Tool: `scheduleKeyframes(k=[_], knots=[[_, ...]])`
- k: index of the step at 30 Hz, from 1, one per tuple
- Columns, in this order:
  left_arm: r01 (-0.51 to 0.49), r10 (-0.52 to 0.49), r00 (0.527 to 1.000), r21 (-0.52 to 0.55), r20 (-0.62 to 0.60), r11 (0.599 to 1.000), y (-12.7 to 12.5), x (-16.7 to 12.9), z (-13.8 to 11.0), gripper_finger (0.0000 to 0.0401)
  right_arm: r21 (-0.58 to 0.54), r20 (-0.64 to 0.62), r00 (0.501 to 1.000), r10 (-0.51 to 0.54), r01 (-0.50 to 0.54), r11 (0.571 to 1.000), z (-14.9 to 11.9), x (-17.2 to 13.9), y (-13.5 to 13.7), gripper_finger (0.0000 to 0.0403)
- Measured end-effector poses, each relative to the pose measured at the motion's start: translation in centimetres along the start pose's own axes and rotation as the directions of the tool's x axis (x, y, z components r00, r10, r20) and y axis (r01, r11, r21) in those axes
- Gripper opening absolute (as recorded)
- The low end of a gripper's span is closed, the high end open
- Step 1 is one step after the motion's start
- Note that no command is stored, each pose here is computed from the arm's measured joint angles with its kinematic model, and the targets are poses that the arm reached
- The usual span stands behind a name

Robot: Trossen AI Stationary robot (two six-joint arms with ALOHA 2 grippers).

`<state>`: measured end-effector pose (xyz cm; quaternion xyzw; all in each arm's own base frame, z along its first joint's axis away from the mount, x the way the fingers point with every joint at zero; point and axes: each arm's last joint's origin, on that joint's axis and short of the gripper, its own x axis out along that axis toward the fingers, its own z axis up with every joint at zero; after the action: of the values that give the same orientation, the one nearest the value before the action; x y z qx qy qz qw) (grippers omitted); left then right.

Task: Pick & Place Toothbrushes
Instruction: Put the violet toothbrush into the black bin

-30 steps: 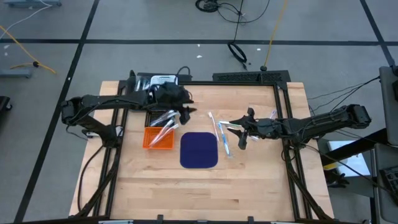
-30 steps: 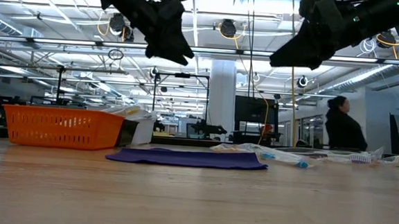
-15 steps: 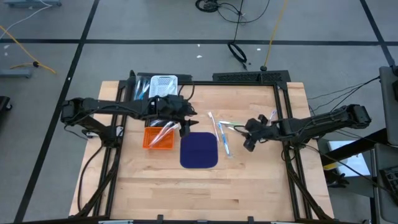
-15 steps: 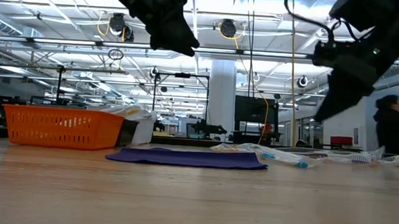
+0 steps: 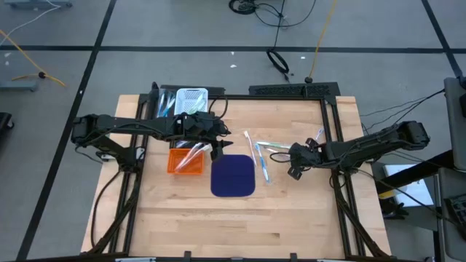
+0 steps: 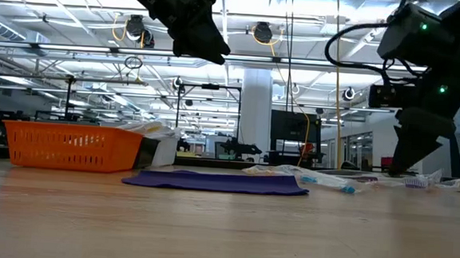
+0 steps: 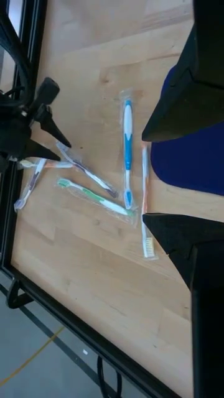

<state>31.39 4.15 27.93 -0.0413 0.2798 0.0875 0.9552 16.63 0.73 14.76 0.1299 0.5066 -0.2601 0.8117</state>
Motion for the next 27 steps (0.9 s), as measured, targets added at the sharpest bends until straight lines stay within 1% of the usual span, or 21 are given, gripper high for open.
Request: scheduleKeyframes(k=[4, 7, 10, 14, 15, 20, 24, 27], knots=[[0.000, 0.000, 1.000, 0.000, 0.005, 1.000, 0.00, 0.00, 0.05, 0.0200, -0.006, -0.010, 1.000, -0.019, 0.019, 1.000, -0.35, 0.52, -0.07, 0.0145], [0.000, 0.000, 1.000, -0.001, 0.011, 1.000, 0.01, 0.01, 0.10, 0.0200, -0.009, -0.016, 1.000, -0.023, 0.023, 1.000, -0.41, 0.72, -0.02, 0.0123], [0.001, -0.001, 1.000, -0.002, 0.019, 1.000, 0.01, 0.01, 0.18, 0.0200, -0.012, -0.022, 0.999, -0.027, 0.027, 1.000, -0.44, 0.83, 0.00, 0.0084], [0.001, -0.001, 1.000, -0.002, 0.018, 1.000, 0.00, 0.02, 0.17, 0.0200, -0.014, -0.026, 0.999, -0.028, 0.028, 1.000, -0.47, 0.88, 0.01, 0.0016], [0.001, -0.001, 1.000, -0.002, 0.018, 1.000, 0.00, 0.02, 0.17, 0.0200, -0.013, -0.025, 0.999, -0.026, 0.026, 1.000, -0.45, 0.89, 0.03, 0.0009], [0.001, -0.001, 1.000, -0.002, 0.018, 1.000, 0.00, 0.02, 0.17, 0.0200, -0.009, -0.016, 1.000, -0.016, 0.016, 1.000, -0.36, 0.89, 0.11, 0.0002], [0.001, -0.001, 1.000, -0.001, 0.018, 1.000, 0.00, 0.02, 0.17, 0.0200, -0.011, -0.008, 1.000, 0.015, -0.015, 1.000, -0.10, 0.67, 0.27, 0.0000], [0.001, -0.001, 1.000, -0.002, 0.018, 1.000, 0.00, 0.02, 0.17, 0.0200, -0.020, 0.022, 0.999, 0.038, -0.038, 0.999, 0.50, 0.02, 0.43, 0.0000]])
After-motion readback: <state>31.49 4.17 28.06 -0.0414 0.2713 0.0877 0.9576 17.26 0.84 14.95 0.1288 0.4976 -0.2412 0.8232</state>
